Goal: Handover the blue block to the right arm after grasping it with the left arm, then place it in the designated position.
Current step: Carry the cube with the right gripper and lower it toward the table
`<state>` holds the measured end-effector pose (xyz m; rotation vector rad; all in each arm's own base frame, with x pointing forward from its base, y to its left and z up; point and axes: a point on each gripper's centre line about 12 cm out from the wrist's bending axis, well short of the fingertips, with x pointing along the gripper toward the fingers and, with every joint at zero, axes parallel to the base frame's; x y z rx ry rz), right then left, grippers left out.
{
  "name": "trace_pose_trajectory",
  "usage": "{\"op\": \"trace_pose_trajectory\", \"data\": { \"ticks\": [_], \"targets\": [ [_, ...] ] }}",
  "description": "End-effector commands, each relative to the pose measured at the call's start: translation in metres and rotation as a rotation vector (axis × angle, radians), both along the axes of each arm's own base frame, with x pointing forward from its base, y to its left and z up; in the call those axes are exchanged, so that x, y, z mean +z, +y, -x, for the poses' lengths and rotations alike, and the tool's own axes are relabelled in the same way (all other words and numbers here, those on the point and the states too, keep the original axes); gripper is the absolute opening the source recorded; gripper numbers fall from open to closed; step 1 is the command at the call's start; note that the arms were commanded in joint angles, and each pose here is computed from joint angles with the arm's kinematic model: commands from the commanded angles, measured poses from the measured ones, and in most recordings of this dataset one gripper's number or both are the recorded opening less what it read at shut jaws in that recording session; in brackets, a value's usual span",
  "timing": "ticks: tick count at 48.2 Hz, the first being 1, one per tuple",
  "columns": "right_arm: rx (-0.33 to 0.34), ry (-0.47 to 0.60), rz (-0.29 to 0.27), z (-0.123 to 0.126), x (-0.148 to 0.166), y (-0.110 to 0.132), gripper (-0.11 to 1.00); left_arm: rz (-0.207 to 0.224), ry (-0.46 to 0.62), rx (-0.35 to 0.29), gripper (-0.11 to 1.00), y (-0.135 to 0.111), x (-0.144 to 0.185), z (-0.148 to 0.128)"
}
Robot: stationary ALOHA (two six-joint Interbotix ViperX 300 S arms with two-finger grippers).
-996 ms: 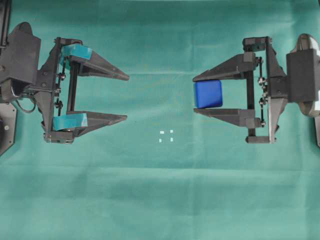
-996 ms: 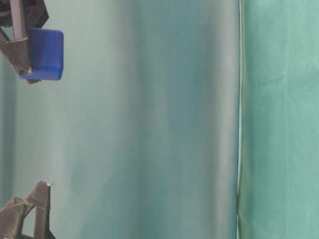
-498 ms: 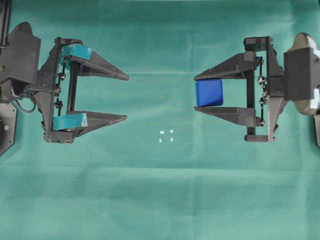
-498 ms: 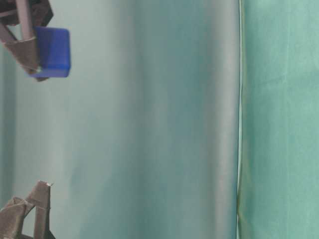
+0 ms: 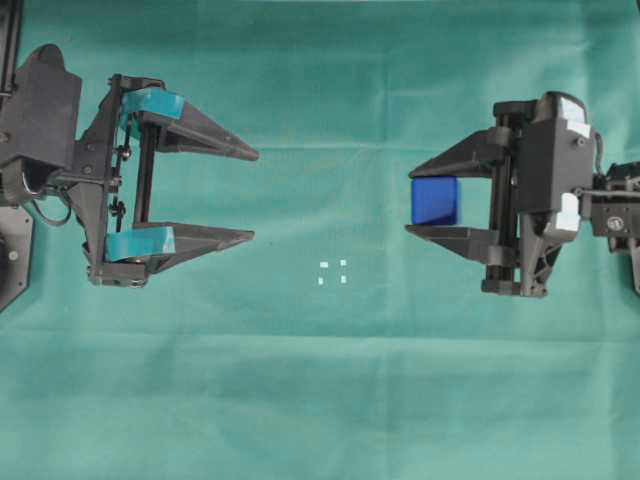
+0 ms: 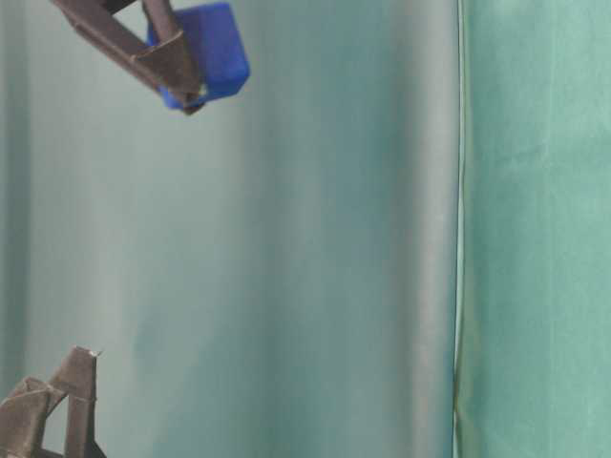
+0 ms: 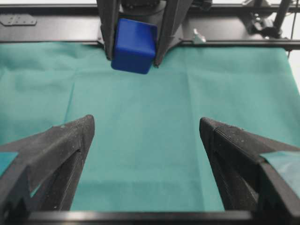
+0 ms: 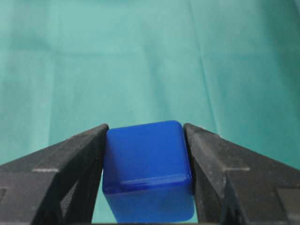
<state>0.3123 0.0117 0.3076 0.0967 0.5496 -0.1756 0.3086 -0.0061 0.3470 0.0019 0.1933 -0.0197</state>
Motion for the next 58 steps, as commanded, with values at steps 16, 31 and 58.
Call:
{"op": "trace_pose_trajectory", "data": {
  "ticks": [16, 31, 58],
  "targets": [
    [0.007, -0.001, -0.01, 0.0, 0.003, 0.004, 0.55, 0.001, -0.034, 0.001, 1.0, 0.0, 0.011, -0.001],
    [0.005, 0.01, -0.011, 0.0, -0.001, 0.004, 0.55, 0.002, -0.035, 0.002, 1.0, 0.0, 0.012, -0.001],
    [0.07, 0.077, -0.049, -0.055, -0.075, 0.006, 0.55, 0.002, -0.035, 0.002, 1.0, 0.0, 0.012, -0.001]
  ]
}}
